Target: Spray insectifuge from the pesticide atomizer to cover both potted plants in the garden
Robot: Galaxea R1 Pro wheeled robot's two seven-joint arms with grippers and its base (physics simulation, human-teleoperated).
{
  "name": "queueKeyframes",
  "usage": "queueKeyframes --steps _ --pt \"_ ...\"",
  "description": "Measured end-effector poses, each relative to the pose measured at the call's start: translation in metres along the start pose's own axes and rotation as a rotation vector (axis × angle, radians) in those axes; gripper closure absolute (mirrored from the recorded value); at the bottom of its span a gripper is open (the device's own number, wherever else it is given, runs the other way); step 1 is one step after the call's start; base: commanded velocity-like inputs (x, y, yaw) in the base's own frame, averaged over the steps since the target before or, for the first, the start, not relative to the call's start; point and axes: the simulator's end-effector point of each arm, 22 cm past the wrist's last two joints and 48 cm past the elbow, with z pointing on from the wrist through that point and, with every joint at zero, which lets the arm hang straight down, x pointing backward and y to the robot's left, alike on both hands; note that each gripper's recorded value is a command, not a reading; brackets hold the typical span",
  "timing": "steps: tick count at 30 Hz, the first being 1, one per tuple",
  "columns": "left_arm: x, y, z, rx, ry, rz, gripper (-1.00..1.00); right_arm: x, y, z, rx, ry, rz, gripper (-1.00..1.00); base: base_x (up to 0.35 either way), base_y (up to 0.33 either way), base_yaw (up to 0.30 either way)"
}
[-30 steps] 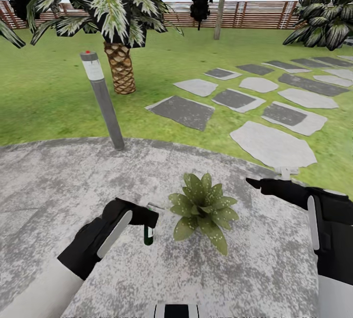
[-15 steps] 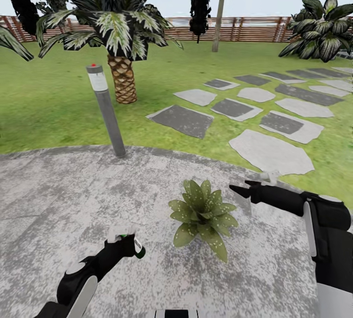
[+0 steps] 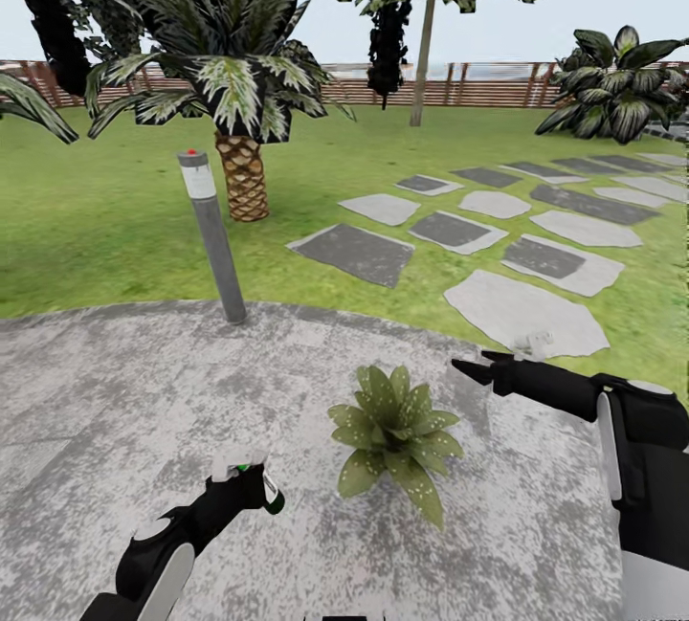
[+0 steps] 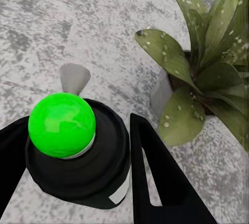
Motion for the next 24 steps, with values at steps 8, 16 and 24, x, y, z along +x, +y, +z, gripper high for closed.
queueKeyframes --steps 8,16,24 --pt "-0.014 -0.004 -0.008 0.006 -0.031 0.009 1.00 -0.018 0.007 -0.011 0.001 -0.029 -0.020 -1.00 0.000 0.000 -0.248" --pt "-0.020 0.023 -0.019 -0.101 -0.016 -0.001 1.00 -0.033 0.016 -0.022 0.000 -0.055 -0.040 -1.00 0.000 0.000 -0.279" --pt "-0.033 0.020 -0.028 -0.104 -0.045 0.009 1.00 -0.047 0.025 -0.033 -0.003 -0.082 -0.059 -1.00 0.000 0.000 -0.271"
